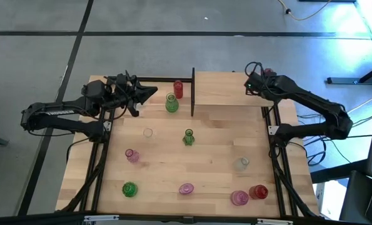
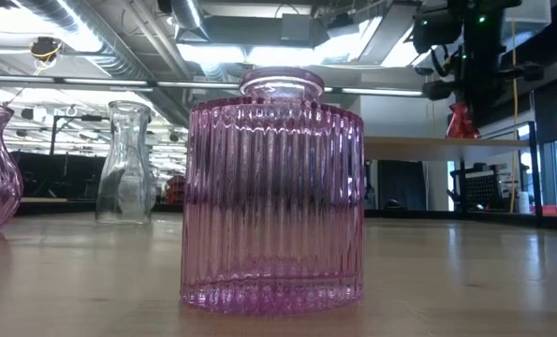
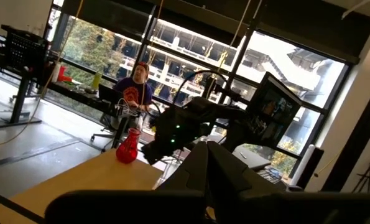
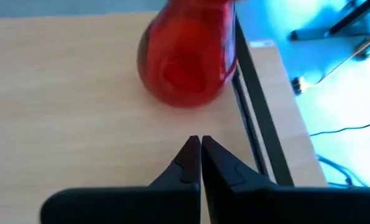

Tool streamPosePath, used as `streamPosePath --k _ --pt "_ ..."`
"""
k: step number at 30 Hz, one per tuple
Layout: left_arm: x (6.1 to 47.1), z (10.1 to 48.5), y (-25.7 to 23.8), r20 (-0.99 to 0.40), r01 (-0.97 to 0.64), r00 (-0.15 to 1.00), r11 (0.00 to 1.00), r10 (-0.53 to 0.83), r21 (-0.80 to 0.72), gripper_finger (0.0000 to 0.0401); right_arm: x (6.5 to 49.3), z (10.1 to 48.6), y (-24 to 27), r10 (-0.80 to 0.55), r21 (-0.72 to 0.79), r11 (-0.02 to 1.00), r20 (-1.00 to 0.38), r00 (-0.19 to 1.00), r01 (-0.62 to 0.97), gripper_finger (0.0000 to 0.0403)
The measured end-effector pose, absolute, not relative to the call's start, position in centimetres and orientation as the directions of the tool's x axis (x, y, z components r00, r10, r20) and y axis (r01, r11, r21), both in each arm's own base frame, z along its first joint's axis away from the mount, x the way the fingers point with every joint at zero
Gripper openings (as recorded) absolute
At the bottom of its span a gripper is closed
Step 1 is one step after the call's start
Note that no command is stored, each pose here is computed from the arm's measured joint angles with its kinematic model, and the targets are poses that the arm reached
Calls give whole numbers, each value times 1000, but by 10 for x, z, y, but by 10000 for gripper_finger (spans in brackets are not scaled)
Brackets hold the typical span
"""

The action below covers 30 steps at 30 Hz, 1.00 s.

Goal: Sort vases onto shelf
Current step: Put the middle right red vase on the shelf

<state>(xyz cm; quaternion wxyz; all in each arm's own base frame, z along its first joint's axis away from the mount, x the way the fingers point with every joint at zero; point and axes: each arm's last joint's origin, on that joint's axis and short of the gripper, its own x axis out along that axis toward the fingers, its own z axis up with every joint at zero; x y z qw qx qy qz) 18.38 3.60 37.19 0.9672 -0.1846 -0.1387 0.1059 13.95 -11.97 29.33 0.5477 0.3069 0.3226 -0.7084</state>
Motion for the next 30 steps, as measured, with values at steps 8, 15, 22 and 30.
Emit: streamPosePath --k 8,15,22,30 --pt "184 372 36 229 -143 940 903 252 -405 0 146 288 -126 -585 -218 -188 -758 -288 958 0" --pt "184 372 35 230 -124 945 905 233 -406 0 140 288 -133 -592 -241 -240 -731 -339 940 0" --pt "184 372 35 230 -121 946 906 230 -406 0 141 289 -147 -603 -194 -206 -747 -280 959 0" --pt "184 372 35 230 -121 946 906 230 -407 0 141 290 -149 -611 -194 -199 -742 -277 960 0"
